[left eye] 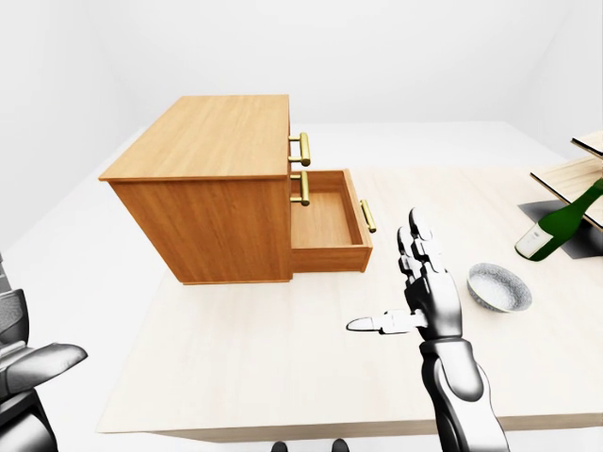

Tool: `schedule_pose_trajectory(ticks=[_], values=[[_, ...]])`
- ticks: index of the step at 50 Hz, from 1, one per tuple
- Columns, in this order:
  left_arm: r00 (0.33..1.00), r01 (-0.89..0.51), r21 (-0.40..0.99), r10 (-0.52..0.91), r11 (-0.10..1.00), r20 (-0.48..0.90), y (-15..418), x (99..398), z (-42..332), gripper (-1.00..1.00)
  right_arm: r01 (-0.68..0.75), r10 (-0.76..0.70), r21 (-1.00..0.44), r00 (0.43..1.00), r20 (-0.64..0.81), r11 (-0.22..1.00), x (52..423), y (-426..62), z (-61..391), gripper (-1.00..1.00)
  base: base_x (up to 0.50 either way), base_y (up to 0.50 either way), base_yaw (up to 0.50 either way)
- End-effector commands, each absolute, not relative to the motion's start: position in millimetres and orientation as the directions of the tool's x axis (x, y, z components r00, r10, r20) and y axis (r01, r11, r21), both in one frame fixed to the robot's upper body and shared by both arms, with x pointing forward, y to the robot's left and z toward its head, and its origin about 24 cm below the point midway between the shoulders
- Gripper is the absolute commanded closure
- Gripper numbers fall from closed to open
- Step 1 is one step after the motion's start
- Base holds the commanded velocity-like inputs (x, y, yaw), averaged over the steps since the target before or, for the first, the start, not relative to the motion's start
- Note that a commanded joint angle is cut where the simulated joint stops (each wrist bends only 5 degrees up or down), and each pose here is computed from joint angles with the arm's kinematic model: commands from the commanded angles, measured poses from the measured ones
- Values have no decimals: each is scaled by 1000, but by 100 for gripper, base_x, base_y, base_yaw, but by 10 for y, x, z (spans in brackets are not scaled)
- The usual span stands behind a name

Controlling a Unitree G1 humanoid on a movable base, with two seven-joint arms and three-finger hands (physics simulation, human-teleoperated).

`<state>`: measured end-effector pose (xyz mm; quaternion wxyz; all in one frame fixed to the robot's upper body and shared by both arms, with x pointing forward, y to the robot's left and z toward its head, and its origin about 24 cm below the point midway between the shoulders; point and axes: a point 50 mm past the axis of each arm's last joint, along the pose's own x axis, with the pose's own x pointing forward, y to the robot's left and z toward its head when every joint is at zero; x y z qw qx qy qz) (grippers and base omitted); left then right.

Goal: Put the bowl on top of the cabinet.

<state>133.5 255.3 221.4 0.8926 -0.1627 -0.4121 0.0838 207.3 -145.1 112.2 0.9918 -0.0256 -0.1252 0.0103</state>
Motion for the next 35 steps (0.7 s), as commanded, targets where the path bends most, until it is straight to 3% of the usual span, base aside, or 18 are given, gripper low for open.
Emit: schedule_pose_trajectory(ticks=[1, 8, 14, 25, 35], values=[[645, -15, -362, 286, 932, 709, 2555, 1331, 2220, -100, -14, 27, -52, 970, 244, 999, 2080, -1442, 1112, -100, 0, 0, 0], [644, -15, -363, 287, 932, 710, 2559, 1328, 2222, -100, -21, 30, -40, 969, 245, 999, 2078, -1438, 1114, -100, 0, 0, 0], [645, -15, -360, 284, 933, 710, 2554, 1328, 2219, -100, -18, 28, -42, 970, 243, 999, 2083, -1442, 1110, -100, 0, -46, 0], [645, -16, -365, 288, 931, 708, 2570, 1335, 2218, -100, -22, 45, -99, 970, 237, 995, 2074, -1419, 1100, -100, 0, 0, 0], [646, -17, -364, 288, 931, 707, 2572, 1339, 2215, -100, -21, 44, -96, 969, 244, 995, 2067, -1417, 1116, -100, 47, 0, 0]])
